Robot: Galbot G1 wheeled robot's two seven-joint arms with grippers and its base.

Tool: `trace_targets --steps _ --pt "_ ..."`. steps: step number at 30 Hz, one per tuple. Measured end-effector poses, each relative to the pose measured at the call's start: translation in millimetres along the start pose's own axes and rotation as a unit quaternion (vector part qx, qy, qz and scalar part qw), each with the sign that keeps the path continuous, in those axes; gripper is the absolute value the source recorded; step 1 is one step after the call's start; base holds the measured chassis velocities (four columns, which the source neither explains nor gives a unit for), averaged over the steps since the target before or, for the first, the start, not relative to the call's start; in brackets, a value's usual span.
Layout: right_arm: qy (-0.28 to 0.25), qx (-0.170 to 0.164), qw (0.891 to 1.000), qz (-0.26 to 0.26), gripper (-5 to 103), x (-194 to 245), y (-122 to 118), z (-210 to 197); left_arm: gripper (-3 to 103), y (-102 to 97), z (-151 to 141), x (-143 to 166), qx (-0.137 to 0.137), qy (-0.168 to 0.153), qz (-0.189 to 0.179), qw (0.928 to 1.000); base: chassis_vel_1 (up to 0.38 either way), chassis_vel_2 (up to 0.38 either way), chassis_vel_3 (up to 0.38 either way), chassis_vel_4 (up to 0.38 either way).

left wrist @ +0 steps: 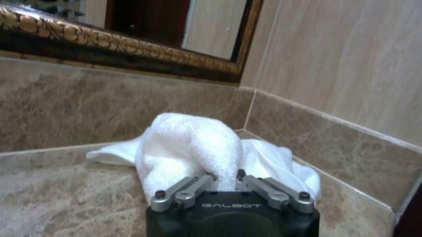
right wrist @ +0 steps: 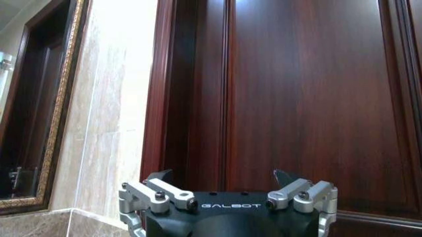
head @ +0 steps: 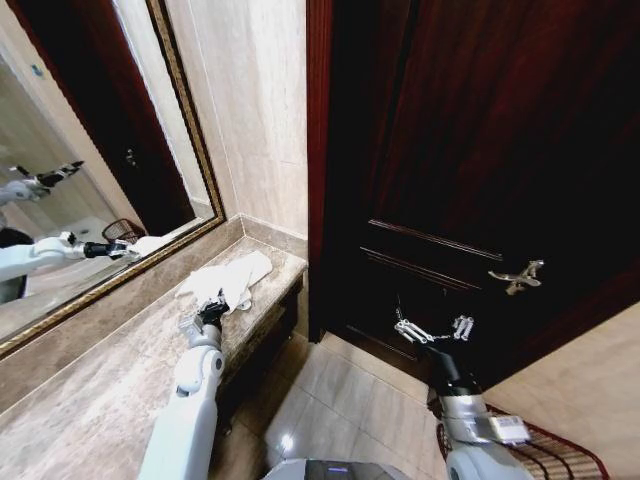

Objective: Discard the used towel into the hamper.

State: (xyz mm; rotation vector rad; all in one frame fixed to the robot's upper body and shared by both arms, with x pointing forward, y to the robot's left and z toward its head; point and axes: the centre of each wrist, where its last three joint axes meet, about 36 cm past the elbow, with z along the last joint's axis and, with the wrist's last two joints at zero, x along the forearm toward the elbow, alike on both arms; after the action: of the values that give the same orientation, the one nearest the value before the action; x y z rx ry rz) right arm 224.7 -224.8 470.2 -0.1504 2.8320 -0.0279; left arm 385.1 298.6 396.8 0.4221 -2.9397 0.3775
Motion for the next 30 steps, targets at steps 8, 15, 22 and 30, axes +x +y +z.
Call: trace_targets --steps 8,15,22,30 --pt "-0.001 -0.001 1.000 0.000 100 0 0 0 7 2.4 -6 6 -0.004 -0.012 0.007 0.9999 0.000 0.000 0.000 0.000" --pt "-0.002 -0.001 1.000 0.000 100 0 1 -1 7 4.8 -11 19 -0.011 -0.050 0.021 0.9984 0.000 0.000 0.000 0.000" --pt "-0.005 -0.004 1.000 0.001 100 0 1 -2 7 0.6 -33 63 -0.036 -0.111 0.060 0.9914 0.000 0.000 0.000 0.000" --pt "-0.013 -0.009 1.000 0.012 100 -2 0 -6 7 -7.9 -66 128 -0.088 -0.159 0.101 0.9782 0.000 0.000 0.000 0.000"
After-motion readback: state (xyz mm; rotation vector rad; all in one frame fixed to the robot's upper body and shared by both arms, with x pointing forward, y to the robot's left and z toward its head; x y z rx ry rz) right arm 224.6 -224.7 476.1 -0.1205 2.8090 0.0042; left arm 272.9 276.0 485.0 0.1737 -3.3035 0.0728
